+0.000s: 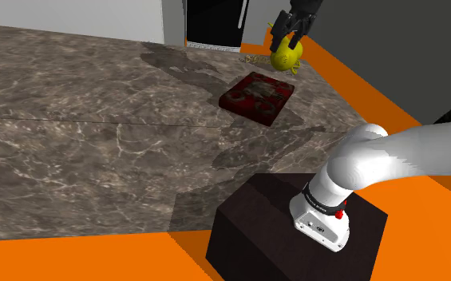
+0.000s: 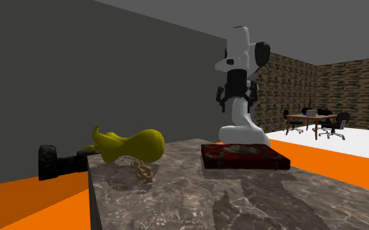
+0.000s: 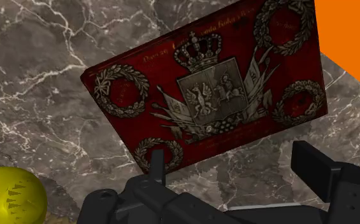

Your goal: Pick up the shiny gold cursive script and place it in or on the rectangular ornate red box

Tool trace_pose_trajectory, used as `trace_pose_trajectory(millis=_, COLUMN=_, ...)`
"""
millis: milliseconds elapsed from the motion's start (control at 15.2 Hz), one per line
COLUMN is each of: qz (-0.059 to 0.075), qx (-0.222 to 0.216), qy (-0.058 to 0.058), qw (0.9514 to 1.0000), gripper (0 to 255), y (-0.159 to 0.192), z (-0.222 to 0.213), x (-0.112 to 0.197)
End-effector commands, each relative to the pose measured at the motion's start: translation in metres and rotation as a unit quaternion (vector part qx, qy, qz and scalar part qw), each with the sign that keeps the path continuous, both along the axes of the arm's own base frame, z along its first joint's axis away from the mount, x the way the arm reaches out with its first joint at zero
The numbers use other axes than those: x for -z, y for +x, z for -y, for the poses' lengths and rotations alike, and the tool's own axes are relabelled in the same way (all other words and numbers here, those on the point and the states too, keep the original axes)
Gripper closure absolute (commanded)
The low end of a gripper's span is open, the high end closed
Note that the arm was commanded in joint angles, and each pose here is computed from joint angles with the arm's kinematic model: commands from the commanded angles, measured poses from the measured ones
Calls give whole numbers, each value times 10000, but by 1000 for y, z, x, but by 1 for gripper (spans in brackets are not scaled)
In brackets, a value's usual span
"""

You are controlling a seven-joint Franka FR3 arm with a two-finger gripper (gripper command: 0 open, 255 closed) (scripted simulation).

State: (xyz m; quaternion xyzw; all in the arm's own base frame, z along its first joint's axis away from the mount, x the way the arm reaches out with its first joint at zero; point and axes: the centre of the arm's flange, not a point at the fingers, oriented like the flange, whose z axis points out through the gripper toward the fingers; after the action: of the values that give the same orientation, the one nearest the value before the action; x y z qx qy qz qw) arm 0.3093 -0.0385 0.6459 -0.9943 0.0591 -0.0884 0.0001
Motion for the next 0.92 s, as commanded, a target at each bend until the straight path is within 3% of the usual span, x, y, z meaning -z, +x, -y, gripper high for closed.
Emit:
trace_pose_trajectory(millis=0, qz=0, qx=0, qy=0, qw=10000, gripper=0, y=0, z=0, x=0)
trace_pose_trajectory(millis=858, qz=-322, qx=-111, qy=-628, qw=9974, gripper=0, y=120, z=96, x=63)
